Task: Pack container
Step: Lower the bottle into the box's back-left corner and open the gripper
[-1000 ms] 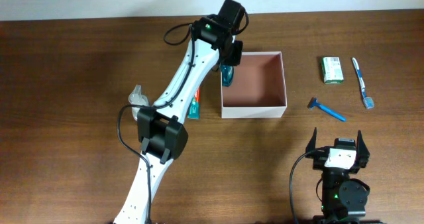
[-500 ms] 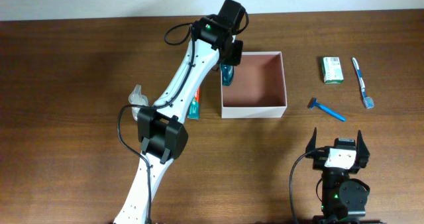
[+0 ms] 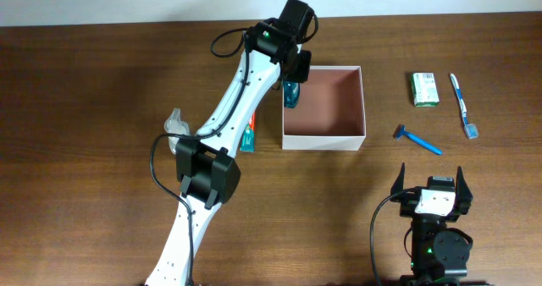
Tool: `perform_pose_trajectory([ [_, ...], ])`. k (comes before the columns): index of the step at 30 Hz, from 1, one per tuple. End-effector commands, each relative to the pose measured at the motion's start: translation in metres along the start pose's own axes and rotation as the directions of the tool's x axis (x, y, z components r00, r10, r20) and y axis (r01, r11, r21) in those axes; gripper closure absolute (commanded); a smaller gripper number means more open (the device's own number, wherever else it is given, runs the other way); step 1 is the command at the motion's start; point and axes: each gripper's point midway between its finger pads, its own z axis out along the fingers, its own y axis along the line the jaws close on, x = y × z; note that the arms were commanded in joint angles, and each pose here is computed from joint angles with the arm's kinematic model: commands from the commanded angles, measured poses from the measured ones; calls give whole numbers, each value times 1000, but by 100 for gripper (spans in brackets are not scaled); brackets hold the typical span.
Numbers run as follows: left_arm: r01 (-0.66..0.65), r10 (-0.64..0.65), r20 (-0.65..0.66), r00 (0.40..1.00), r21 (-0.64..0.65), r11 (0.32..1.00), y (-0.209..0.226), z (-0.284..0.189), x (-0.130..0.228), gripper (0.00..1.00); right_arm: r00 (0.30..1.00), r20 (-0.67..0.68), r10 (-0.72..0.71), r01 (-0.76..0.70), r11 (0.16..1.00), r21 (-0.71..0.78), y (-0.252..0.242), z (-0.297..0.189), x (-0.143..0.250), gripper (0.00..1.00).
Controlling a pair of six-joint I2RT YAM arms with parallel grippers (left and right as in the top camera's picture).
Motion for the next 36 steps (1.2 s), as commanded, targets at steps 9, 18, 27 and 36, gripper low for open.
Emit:
perform_pose_trajectory([
  [9, 11, -11, 39, 999, 1, 1000, 0, -10, -10, 54, 1000, -10, 2, -2, 1000, 11, -1, 0, 3, 1],
  [18, 12, -12, 60, 998, 7, 1000, -1, -10, -15, 49, 1000, -10, 2, -2, 1000, 11, -1, 0, 3, 1],
  [27, 6, -8, 96, 995, 18, 1000, -4, -18, -24, 46, 1000, -10, 2, -2, 1000, 11, -1, 0, 3, 1],
  [36, -34, 23, 219, 976, 47, 998, -13, -56, -54, 41, 1000, -10, 2, -2, 1000, 11, -1, 0, 3, 1],
])
